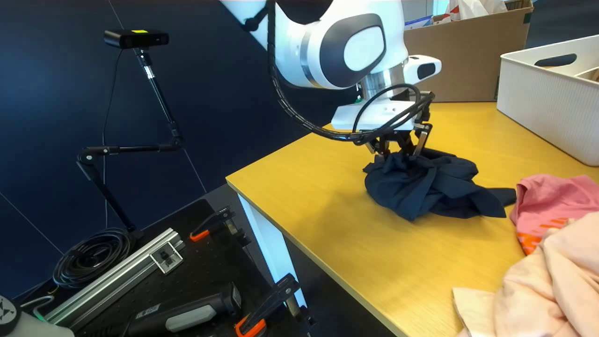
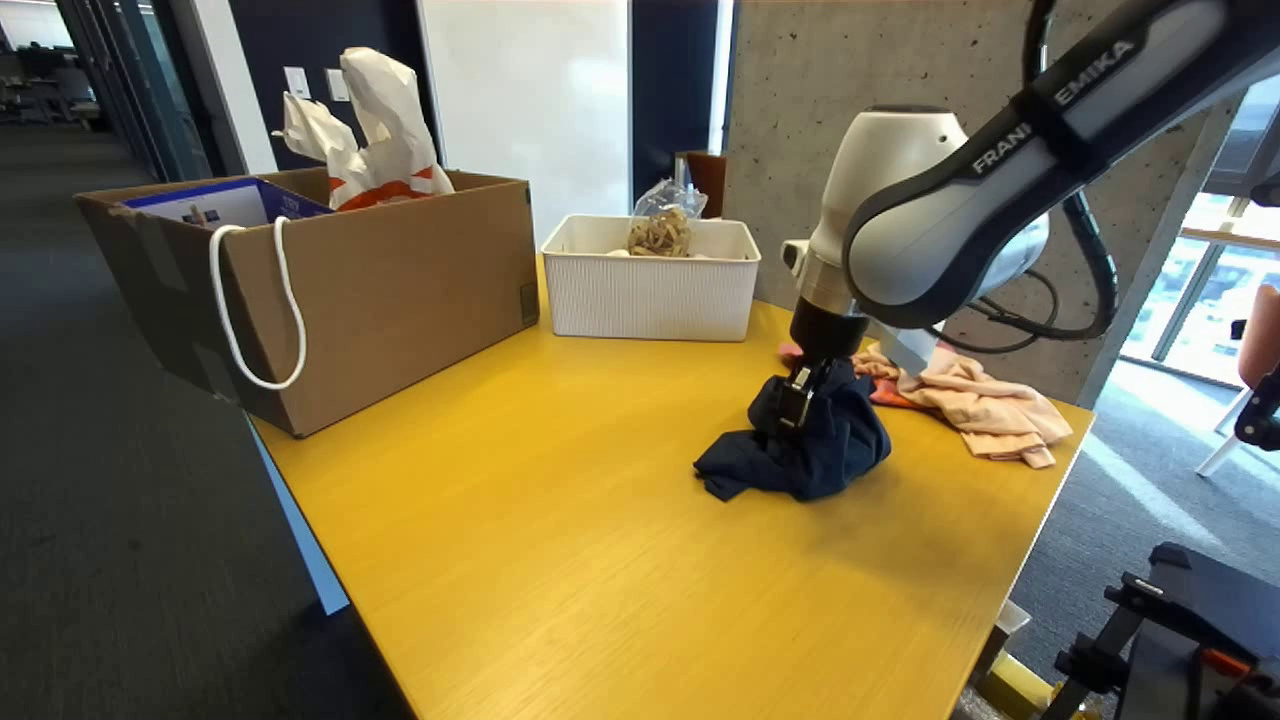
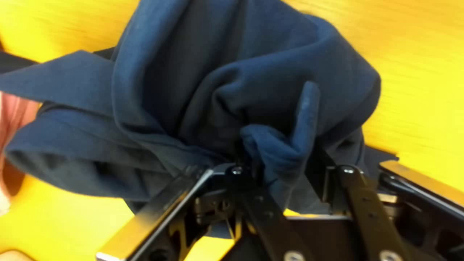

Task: Fold the blue t-shirt from bottom top.

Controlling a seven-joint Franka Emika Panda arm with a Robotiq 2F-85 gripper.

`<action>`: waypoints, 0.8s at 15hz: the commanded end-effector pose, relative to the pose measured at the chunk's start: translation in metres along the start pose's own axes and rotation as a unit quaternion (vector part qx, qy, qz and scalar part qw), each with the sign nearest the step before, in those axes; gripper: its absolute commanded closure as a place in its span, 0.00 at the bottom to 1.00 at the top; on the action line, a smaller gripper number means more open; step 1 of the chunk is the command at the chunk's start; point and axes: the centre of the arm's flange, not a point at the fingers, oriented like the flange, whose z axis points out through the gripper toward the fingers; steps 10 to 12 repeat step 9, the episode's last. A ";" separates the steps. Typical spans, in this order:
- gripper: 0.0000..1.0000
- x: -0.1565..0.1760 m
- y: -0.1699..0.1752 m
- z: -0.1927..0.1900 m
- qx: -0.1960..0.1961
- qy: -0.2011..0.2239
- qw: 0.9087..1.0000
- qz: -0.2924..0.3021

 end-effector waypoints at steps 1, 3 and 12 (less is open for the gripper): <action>0.25 -0.037 -0.004 -0.071 -0.017 0.033 0.999 -0.006; 0.10 -0.050 -0.002 -0.097 -0.020 0.036 0.999 0.005; 0.00 -0.093 0.004 -0.143 -0.015 0.024 0.999 0.034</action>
